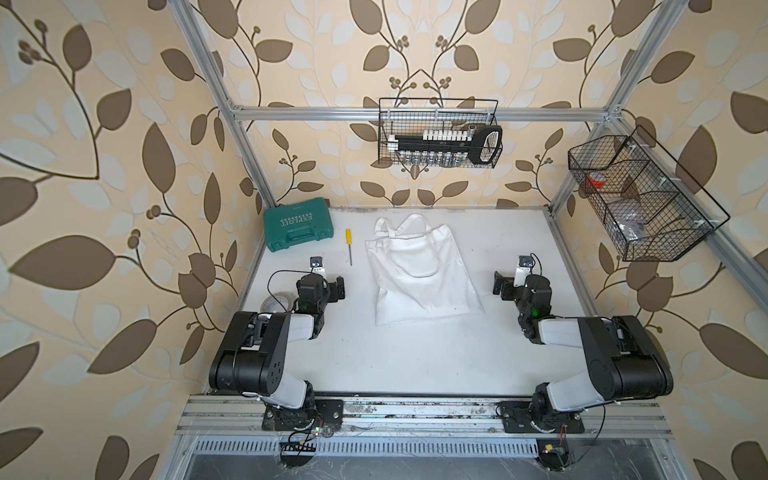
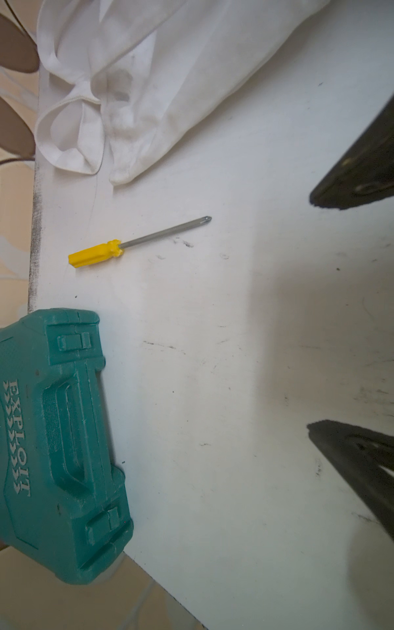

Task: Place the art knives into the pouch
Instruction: Reset both arms

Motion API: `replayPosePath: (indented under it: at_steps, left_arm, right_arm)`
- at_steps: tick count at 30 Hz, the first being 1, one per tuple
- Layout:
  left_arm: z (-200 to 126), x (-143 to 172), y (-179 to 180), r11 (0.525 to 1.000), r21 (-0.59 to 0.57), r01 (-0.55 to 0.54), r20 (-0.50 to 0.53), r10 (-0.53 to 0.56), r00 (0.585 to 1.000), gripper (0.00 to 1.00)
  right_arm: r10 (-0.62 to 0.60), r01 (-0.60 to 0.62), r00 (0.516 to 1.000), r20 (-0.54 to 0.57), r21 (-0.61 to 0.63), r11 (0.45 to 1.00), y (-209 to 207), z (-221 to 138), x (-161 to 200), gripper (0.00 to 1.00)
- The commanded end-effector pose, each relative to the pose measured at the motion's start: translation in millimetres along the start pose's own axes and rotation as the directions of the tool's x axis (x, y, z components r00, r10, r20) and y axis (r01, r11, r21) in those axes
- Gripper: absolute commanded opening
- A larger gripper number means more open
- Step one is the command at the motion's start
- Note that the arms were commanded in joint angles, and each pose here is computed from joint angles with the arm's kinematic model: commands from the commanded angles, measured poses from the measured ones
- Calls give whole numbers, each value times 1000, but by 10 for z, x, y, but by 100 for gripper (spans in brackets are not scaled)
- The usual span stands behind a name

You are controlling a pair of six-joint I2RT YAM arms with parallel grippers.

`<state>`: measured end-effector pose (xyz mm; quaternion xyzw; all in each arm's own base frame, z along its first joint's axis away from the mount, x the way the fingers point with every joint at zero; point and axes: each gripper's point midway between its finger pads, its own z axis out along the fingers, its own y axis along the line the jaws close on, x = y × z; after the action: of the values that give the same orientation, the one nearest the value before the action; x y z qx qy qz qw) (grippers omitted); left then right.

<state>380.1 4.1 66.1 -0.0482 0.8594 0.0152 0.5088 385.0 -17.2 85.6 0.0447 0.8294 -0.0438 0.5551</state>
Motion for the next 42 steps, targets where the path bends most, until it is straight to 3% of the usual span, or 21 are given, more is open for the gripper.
replayPosePath:
  at_steps: [1, 37, 42]
  left_arm:
    - [-10, -115, 11, 1000, -11, 9, 48, -8, 999, 99]
    - [-63, -124, -5, 999, -51, -13, 80, 17, 997, 99]
    - [-64, -124, -7, 999, -50, -13, 80, 17, 997, 99]
  right_arm:
    - [-10, 10, 1000, 11, -7, 1000, 30, 32, -45, 100]
    - [-10, 10, 1000, 24, -7, 1000, 28, 0, -66, 100]
    - [-8, 10, 998, 67, -18, 1000, 37, -79, -80, 100]
